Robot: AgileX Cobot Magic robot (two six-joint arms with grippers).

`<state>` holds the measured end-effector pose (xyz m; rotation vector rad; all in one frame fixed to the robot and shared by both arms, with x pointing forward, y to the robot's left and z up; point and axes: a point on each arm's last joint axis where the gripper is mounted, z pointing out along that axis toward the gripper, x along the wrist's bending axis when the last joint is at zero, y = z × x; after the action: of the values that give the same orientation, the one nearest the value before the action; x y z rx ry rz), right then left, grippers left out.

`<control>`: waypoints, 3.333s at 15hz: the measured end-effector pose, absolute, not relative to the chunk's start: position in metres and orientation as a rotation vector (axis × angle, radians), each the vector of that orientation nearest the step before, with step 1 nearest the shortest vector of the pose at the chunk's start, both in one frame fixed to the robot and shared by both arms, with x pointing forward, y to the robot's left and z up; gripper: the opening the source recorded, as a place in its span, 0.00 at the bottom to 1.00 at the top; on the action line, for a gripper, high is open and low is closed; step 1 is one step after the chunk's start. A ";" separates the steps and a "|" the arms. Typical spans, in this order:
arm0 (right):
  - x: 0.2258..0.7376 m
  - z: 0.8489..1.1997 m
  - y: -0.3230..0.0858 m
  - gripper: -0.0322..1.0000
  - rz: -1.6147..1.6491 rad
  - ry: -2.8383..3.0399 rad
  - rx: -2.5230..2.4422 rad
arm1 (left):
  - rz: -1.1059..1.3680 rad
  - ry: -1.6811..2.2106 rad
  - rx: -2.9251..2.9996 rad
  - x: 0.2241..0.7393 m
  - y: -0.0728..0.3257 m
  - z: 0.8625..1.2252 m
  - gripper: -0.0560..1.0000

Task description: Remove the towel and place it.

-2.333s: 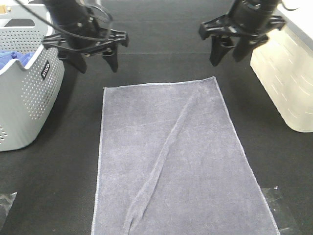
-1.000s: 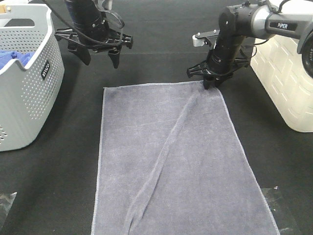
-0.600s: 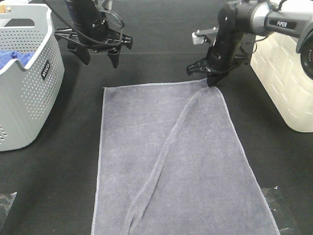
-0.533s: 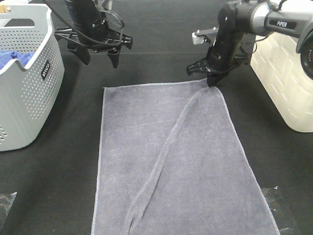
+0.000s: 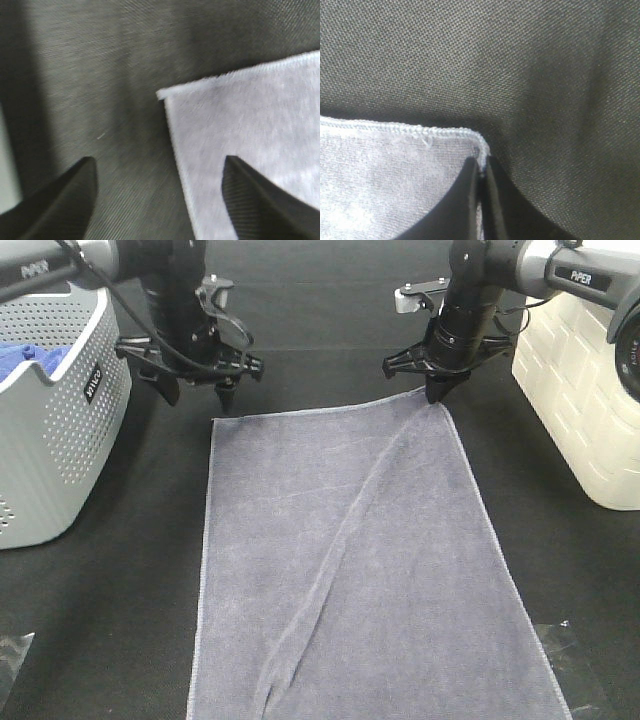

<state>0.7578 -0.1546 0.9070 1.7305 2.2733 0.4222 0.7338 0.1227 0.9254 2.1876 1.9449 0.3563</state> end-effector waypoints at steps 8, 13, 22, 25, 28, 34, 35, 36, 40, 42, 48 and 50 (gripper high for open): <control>0.758 0.907 -0.155 0.03 0.422 2.273 1.730 | 0.305 1.957 2.192 0.739 0.118 0.879 0.57; 0.758 0.907 -0.155 0.03 0.422 2.273 1.730 | 0.277 1.951 2.162 0.741 0.115 0.874 0.38; 0.762 0.918 -0.155 0.03 0.440 2.250 1.697 | 0.489 1.867 2.204 0.751 0.120 0.885 0.06; 0.771 0.940 -0.153 0.03 0.534 2.182 1.641 | 0.575 1.809 2.095 0.767 0.129 0.907 0.06; 0.780 0.947 -0.162 0.03 0.607 2.111 1.615 | 0.634 1.728 1.998 0.779 0.131 0.918 0.06; 0.799 0.961 -0.170 0.03 0.795 1.955 1.460 | 0.825 1.473 1.869 0.798 0.128 0.932 0.06; 0.802 0.961 -0.169 0.03 0.819 1.931 1.428 | 0.856 1.440 1.858 0.800 0.130 0.934 0.06; 0.804 0.960 -0.169 0.03 0.838 1.911 1.404 | 0.871 1.424 1.838 0.803 0.132 0.935 0.06; 0.810 0.943 -0.167 0.03 0.855 1.896 1.367 | 0.870 1.439 1.763 0.809 0.138 0.925 0.06; 0.815 0.922 -0.167 0.03 0.853 1.892 1.328 | 0.905 1.380 1.783 0.813 0.137 0.909 0.06; 0.824 0.897 -0.164 0.03 0.942 1.819 1.225 | 0.891 1.279 1.627 0.826 0.147 0.889 0.06; 0.826 0.899 -0.162 0.03 0.986 1.782 1.191 | 0.896 1.249 1.582 0.829 0.152 0.892 0.06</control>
<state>0.8263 -0.1623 0.8985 1.1909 1.7820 0.9856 0.8287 0.1523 0.8916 1.5824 1.2492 0.8959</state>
